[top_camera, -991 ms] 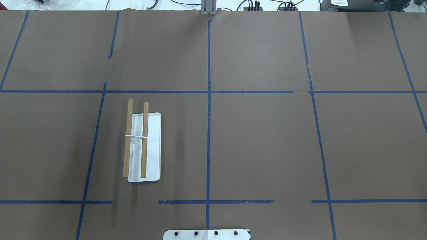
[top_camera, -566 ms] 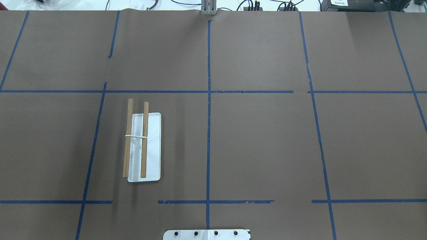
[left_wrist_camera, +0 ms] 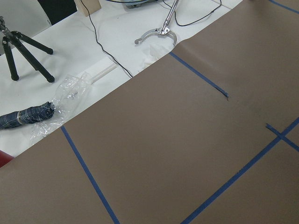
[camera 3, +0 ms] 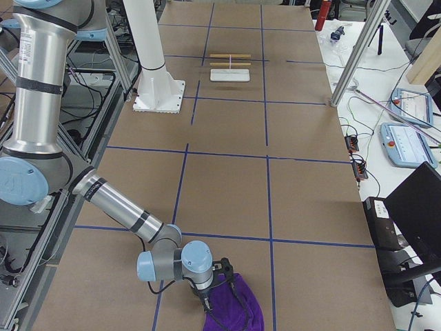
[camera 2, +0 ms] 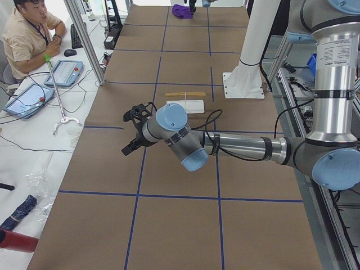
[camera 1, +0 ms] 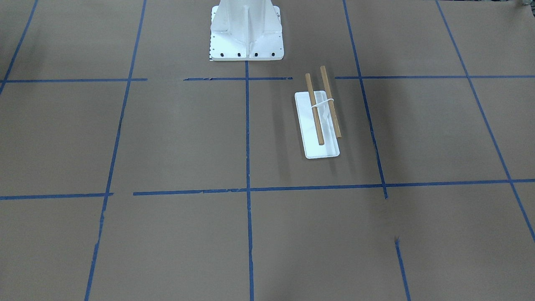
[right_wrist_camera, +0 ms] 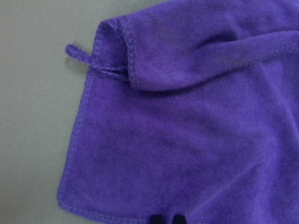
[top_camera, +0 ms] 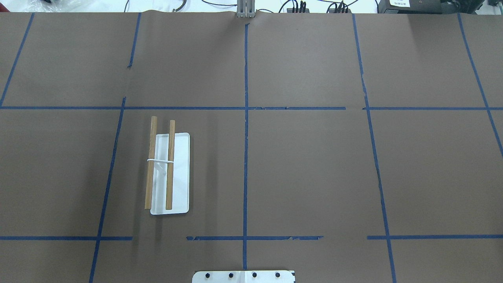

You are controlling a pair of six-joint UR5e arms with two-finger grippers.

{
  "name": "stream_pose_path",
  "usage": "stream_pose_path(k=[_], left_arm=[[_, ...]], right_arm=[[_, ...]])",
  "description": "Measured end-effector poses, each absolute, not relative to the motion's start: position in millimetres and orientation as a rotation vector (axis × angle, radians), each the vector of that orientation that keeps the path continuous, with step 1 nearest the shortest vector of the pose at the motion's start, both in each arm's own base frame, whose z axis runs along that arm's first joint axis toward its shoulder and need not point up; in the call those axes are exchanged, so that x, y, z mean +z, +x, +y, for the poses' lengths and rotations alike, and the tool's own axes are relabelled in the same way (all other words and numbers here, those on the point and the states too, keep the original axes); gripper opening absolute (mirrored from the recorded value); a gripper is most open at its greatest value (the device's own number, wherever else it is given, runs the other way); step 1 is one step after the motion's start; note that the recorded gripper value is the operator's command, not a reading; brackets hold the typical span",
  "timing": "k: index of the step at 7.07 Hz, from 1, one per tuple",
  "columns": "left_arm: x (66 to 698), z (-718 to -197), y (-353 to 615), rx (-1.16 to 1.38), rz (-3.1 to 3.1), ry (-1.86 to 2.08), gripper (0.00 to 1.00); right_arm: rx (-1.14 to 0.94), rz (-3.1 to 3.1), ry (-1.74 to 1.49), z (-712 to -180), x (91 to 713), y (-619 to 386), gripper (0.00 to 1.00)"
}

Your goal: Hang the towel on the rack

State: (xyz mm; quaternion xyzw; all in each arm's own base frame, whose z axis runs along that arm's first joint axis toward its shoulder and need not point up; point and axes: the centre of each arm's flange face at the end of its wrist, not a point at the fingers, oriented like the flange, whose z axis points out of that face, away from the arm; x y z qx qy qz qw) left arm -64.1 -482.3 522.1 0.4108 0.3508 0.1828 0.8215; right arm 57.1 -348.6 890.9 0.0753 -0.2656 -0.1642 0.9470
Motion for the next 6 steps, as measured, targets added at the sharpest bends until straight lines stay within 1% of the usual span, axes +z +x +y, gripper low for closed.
stream_pose_path(k=[3,5,6], left_arm=[[523.1,-481.4,-64.1,0.389,0.747,0.874,1.0],[523.6,-481.5,-64.1,0.388,0.746,0.873,1.0],[523.4,-481.7,-63.6,0.389,0.747,0.873,1.0]], right_arm=[[-0.334,-0.542,0.204,-360.4,874.0,64.5,0.0],[-0.3,-0.549,0.306,-383.9,822.8,87.0,0.0],[-0.3,-0.55,0.359,-403.9,776.1,93.0,0.0]])
